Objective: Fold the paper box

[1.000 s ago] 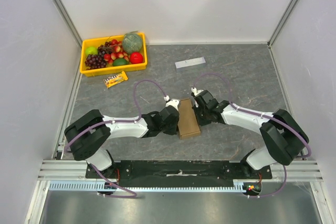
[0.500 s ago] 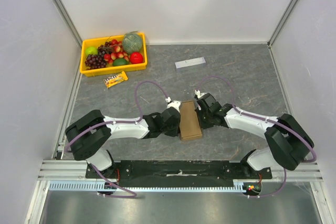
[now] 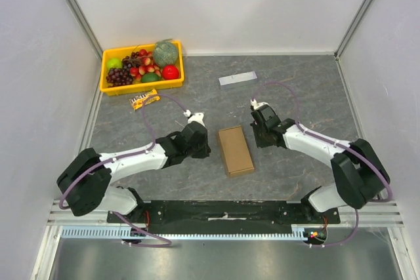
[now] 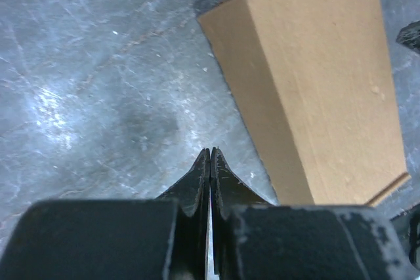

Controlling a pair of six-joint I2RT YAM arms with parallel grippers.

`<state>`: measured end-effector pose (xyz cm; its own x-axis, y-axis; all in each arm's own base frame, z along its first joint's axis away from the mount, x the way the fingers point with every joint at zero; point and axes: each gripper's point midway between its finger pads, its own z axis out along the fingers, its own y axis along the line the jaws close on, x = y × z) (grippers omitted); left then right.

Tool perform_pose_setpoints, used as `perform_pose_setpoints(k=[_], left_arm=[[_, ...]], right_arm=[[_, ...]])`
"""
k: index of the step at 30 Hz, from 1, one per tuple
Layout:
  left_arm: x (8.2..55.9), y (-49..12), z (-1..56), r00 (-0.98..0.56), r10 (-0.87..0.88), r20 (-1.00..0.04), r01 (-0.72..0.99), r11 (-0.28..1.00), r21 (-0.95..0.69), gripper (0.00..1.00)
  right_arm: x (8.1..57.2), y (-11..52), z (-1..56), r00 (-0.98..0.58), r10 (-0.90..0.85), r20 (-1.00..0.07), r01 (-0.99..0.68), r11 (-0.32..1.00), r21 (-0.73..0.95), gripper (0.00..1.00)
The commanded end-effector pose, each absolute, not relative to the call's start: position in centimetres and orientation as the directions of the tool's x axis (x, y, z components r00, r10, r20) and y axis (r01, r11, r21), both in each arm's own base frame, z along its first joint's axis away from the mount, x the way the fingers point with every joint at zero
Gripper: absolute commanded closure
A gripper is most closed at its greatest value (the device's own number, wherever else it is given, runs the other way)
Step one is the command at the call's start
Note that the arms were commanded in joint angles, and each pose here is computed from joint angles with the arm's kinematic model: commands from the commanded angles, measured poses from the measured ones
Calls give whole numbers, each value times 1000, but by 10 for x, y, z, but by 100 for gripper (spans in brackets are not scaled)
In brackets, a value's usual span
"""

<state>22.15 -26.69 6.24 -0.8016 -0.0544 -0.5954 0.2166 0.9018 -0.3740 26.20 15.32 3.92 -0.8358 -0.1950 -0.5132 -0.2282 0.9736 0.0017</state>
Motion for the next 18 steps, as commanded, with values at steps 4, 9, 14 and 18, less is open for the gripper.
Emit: perform_pose_setpoints(k=[4, 9, 14, 18], left_arm=[[262, -262, 62, -782, -60, -620, 206, 915, -348, 98], [280, -268, 52, -786, -33, -617, 215, 922, -323, 98], [287, -279, 34, -811, 11, -585, 236, 921, -309, 98], [288, -284, 22, -825, 25, -565, 239, 921, -309, 98]], right_arm=[[318, 170, 50, -792, -209, -574, -277, 960, 33, 85], [331, 179, 37, -807, -225, -545, -307, 949, 64, 86], [333, 188, 27, -815, -252, -522, -344, 935, 86, 85], [325, 200, 18, -824, -272, -497, -390, 908, 151, 85]])
